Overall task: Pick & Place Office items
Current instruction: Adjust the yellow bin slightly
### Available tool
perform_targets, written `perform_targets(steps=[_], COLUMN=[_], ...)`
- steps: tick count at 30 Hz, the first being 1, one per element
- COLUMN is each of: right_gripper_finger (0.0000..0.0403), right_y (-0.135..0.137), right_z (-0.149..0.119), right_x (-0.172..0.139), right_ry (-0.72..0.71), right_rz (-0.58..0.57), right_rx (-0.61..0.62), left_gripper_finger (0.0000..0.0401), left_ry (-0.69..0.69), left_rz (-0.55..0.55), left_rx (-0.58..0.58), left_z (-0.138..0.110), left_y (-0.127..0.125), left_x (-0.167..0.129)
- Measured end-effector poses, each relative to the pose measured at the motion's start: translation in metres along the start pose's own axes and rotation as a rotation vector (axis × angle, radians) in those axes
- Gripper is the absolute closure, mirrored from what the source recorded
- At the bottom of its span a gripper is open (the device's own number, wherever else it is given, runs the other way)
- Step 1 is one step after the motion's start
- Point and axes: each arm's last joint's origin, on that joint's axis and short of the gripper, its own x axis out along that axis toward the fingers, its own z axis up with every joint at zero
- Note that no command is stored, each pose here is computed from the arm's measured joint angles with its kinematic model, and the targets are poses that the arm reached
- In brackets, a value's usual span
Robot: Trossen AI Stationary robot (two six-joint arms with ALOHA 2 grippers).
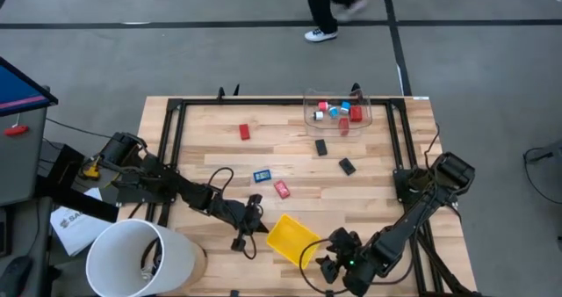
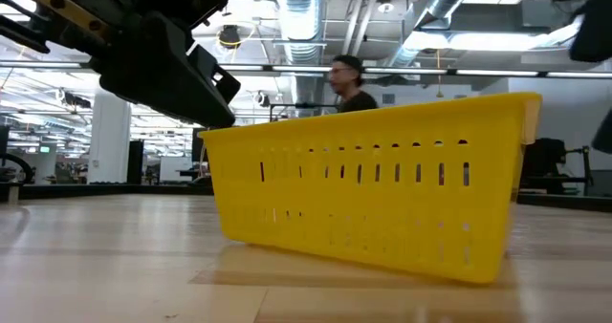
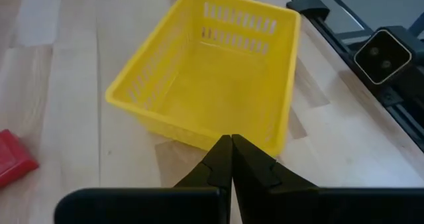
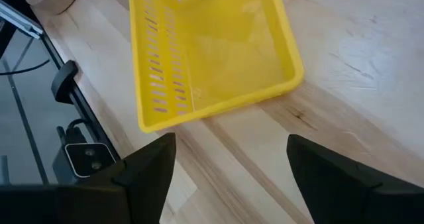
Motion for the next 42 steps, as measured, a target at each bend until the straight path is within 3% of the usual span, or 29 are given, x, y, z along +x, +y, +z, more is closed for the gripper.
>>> perform_targets(steps=[13,24,33,42], right_gripper_finger=[0.0122,0.0122,0.0122,0.0122], right_y=[0.010,0.010,0.010,0.007], right_z=[0.002,0.018,0.016,0.020], right_x=[0.001,0.012,0.011,0.013], right_ry=[0.006,-0.006,-0.002,-0.012], right_rz=[0.087,0.064,0.066,0.034], right_rx=[-0.039,-0.083,-0.090,-0.110], left_gripper_finger=[0.0400,0.0400,0.0400,0.0400], left_ry=[0.071,0.041,-0.001,0.071], left_rz=[0.112,0.086,0.033,0.011], left_rx=[-0.046,-0.040,-0.043,-0.058], left_z=[-0.009,-0.007,-0.004,-0.022], left_y=[0.001,-0.007,-0.013,-0.017], left_x=[-0.001,-0.001,0.001,0.024])
